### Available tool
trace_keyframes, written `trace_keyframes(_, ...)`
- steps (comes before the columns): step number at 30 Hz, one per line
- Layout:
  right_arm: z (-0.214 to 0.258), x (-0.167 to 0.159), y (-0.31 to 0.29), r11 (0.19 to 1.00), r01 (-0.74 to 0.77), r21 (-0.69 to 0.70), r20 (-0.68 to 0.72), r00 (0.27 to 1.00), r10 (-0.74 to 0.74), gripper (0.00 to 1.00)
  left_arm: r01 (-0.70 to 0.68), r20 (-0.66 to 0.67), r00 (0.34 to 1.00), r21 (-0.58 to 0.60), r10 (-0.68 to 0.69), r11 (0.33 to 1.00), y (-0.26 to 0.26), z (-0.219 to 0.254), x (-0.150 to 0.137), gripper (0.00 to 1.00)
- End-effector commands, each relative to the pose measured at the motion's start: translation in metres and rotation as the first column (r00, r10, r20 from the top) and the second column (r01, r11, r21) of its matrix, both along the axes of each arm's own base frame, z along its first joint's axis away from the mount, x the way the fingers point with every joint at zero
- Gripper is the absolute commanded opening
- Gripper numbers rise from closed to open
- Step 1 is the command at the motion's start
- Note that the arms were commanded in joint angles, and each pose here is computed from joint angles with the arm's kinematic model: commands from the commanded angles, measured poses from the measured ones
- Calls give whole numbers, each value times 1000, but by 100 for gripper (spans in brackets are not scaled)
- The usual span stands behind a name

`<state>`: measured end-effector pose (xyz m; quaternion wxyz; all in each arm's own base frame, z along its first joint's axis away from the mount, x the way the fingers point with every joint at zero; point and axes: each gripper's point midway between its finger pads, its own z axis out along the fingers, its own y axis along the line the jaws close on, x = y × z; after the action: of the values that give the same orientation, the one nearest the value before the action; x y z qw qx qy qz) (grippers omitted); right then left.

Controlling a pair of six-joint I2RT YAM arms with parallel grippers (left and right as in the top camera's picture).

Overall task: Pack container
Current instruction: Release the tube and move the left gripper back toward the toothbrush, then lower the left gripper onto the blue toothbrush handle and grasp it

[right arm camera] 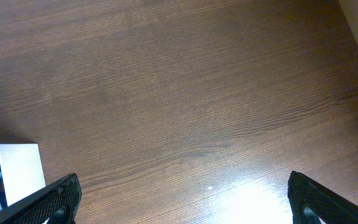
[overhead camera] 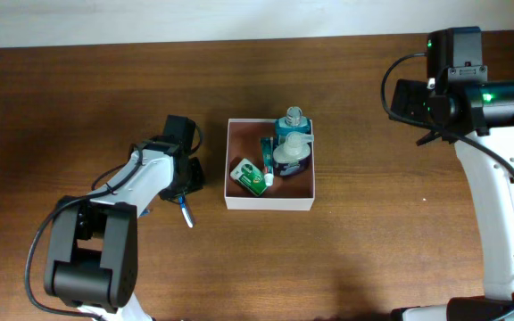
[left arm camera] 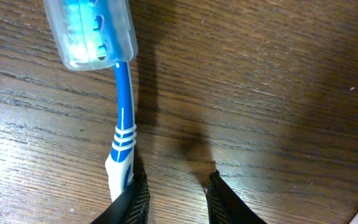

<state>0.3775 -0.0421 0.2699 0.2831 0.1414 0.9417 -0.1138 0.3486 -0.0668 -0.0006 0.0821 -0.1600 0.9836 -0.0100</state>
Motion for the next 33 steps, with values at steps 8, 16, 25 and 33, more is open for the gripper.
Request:
trace_keyframes(8, 2, 0, -4, 1000, 15, -8, 5, 1000, -15, 99, 81, 58, 995, -98, -75, 992, -14, 13, 18, 32)
trace_keyframes(16, 2, 0, -4, 1000, 15, -8, 5, 1000, -15, 98, 82, 143, 987, -67, -72, 994, -9, 50, 30, 33)
trace_keyframes(25, 2, 0, -4, 1000, 15, -8, 5, 1000, -15, 99, 38, 74, 997, 14, -39, 999, 16, 44, 15, 34)
trace_keyframes(33, 2, 0, -4, 1000, 15, -8, 5, 1000, -15, 99, 28, 58, 998, 41, -31, 999, 23, 32, 8, 38)
